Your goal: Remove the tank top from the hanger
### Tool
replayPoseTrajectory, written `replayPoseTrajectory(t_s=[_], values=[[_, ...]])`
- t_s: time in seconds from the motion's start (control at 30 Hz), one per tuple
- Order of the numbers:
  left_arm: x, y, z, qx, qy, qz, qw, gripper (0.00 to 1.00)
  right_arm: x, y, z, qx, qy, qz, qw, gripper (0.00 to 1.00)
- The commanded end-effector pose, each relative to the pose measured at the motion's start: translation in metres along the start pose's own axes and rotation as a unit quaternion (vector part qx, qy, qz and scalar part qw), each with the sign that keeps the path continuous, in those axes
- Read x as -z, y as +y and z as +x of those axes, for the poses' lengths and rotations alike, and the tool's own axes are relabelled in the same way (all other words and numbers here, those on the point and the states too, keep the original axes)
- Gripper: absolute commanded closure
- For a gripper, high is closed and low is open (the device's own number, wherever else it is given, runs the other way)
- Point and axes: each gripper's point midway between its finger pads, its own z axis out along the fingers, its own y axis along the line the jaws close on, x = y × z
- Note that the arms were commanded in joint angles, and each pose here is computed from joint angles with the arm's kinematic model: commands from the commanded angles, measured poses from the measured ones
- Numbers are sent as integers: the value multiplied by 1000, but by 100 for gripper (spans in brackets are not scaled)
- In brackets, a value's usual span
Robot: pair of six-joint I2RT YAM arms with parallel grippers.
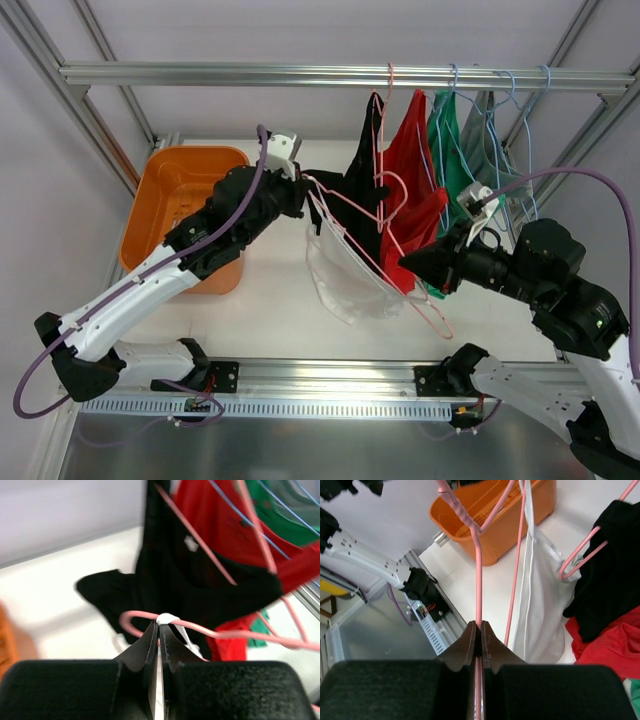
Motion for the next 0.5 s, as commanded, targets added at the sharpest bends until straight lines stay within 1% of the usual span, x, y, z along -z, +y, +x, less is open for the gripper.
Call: replayPoseTrajectory(t_s=[0.0, 0.03, 0.07, 0.13, 0.23, 0.3, 0.33, 0.37, 0.43, 0.47], values=[[24, 43, -30, 35, -68, -117, 990, 100, 14, 14, 15, 54, 11, -54, 997, 100], [29, 55, -32, 40, -77, -149, 985, 100, 17, 16, 21, 58, 15, -62, 996, 100], [36, 61, -33, 48, -83, -161, 982, 100, 18, 18, 29, 59, 24, -74, 995, 100], [45, 71, -35, 58, -94, -188, 976, 100, 29, 25, 33, 71, 22, -93, 993, 100], [54, 73, -36, 66, -101, -187, 975, 100, 42, 32, 30, 84, 2, -107, 991, 100], [56, 67, -31, 72, -96, -164, 979, 100, 45, 35, 24, 88, -15, -108, 990, 100], [56, 63, -28, 77, -92, -149, 981, 100, 47, 35, 18, 89, -33, -104, 990, 100], [59, 52, -22, 78, -83, -113, 987, 100, 45, 35, 14, 88, -46, -103, 990, 100], [64, 40, -17, 86, -78, -72, 991, 100, 33, 28, 16, 78, -60, -98, 990, 100], [72, 35, -14, 91, -80, -50, 991, 100, 32, 34, 1, 82, -101, -112, 985, 100]])
